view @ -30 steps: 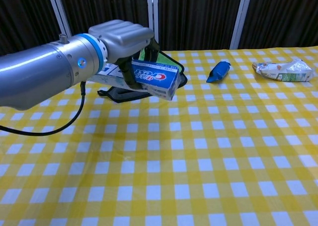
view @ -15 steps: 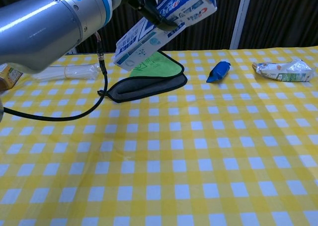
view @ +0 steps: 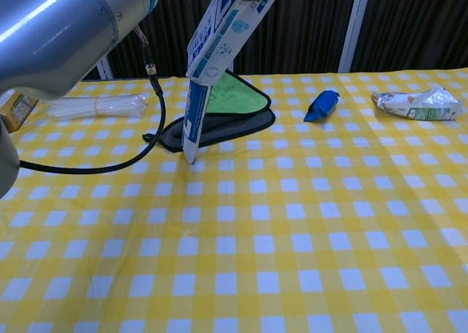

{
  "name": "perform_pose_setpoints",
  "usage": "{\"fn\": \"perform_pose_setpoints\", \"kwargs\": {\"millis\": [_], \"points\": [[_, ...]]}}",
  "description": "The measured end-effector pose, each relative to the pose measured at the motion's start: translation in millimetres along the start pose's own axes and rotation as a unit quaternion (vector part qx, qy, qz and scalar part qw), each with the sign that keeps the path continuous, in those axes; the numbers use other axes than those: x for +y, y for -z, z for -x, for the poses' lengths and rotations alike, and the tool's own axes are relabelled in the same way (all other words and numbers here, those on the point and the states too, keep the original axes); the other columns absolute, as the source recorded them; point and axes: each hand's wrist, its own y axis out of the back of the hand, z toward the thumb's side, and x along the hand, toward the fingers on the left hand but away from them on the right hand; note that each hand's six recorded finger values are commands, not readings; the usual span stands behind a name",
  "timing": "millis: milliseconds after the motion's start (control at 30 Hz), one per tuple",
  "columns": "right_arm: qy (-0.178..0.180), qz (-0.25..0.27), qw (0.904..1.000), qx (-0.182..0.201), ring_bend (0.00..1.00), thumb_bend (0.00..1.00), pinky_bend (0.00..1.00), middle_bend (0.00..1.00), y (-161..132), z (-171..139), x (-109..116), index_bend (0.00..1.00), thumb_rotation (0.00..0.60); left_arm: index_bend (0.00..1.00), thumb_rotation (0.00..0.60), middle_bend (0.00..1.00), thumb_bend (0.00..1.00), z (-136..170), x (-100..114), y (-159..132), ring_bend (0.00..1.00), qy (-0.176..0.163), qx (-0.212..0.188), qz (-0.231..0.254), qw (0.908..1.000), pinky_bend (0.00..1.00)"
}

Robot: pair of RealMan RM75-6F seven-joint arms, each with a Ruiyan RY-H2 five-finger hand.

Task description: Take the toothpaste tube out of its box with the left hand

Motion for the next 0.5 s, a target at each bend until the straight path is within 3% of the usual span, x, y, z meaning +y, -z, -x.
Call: {"fn": "perform_pose_setpoints", "kwargs": {"millis": [167,500], "points": [[0.000,0.000,1.0000,0.001,0.00,0.08,0.00,0.00,0,0,0,0.00,0.600,0.55,0.600,0.36,0.45,-2,16,-15,0.39,-0.011,-0.023,0.003,0.9997,0.42],[-0.004,-0.003,1.0000,0.005,0.00,0.08,0.00,0.00,-4,-1,-3,0.00,0.600,0.55,0.600,0.36,0.45,-4,69,-44,0.39,-0.044,-0.065,0.006,0.9969,0.42]]}}
